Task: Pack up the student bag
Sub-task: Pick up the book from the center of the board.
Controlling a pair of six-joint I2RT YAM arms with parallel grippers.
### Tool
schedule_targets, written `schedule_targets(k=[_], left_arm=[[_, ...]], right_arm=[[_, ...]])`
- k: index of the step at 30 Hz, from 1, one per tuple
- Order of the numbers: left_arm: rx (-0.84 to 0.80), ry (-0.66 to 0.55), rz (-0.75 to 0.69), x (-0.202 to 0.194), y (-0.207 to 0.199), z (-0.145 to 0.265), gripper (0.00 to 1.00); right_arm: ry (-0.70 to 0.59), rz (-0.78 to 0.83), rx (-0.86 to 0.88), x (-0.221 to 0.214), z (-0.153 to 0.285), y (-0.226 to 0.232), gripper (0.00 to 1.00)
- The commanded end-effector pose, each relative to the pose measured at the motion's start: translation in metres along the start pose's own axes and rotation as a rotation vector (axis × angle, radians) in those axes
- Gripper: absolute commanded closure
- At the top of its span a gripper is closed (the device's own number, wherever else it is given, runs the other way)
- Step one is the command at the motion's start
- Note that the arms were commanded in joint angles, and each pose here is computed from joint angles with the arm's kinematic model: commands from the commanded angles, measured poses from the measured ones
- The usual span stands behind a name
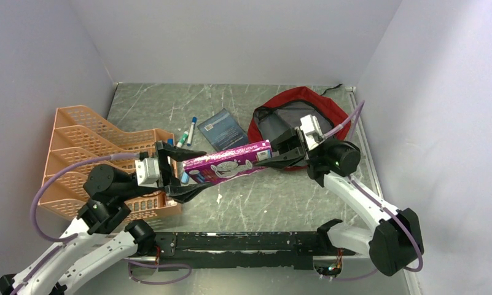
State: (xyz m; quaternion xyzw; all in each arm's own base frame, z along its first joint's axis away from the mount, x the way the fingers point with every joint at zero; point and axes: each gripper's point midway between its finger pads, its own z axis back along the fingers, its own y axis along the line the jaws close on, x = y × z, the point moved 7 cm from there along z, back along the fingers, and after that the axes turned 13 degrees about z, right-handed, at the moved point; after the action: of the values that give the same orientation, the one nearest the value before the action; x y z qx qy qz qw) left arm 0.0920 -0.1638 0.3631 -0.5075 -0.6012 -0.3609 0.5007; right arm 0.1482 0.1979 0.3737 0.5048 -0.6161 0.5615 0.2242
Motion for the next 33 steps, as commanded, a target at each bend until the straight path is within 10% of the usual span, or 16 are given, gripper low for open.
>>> schedule_targets(k=[1, 12, 30, 33], left_arm=[[-0.097, -0.08, 0.027, 0.007, -0.006, -0.011, 0.21], [-0.161, -0.114, 0.094, -0.006, -0.003, -0.026, 0.34], [-0.234, -0.069, 0.193, -0.013, -0.006, -0.036, 0.95], [-0.188, -0.055, 0.243, -0.014, 0.0, -0.041, 0.95]], right_arm=[[-0.11, 0.117, -0.001, 0.026, 0.0, 0.005, 1.0], [-0.158, 0.123, -0.039, 0.032, -0.001, 0.002, 1.0], [-0.096, 0.102, -0.093, 0.02, 0.002, -0.006, 1.0], [-0.035, 0.086, -0.14, 0.011, 0.005, -0.015, 0.83]])
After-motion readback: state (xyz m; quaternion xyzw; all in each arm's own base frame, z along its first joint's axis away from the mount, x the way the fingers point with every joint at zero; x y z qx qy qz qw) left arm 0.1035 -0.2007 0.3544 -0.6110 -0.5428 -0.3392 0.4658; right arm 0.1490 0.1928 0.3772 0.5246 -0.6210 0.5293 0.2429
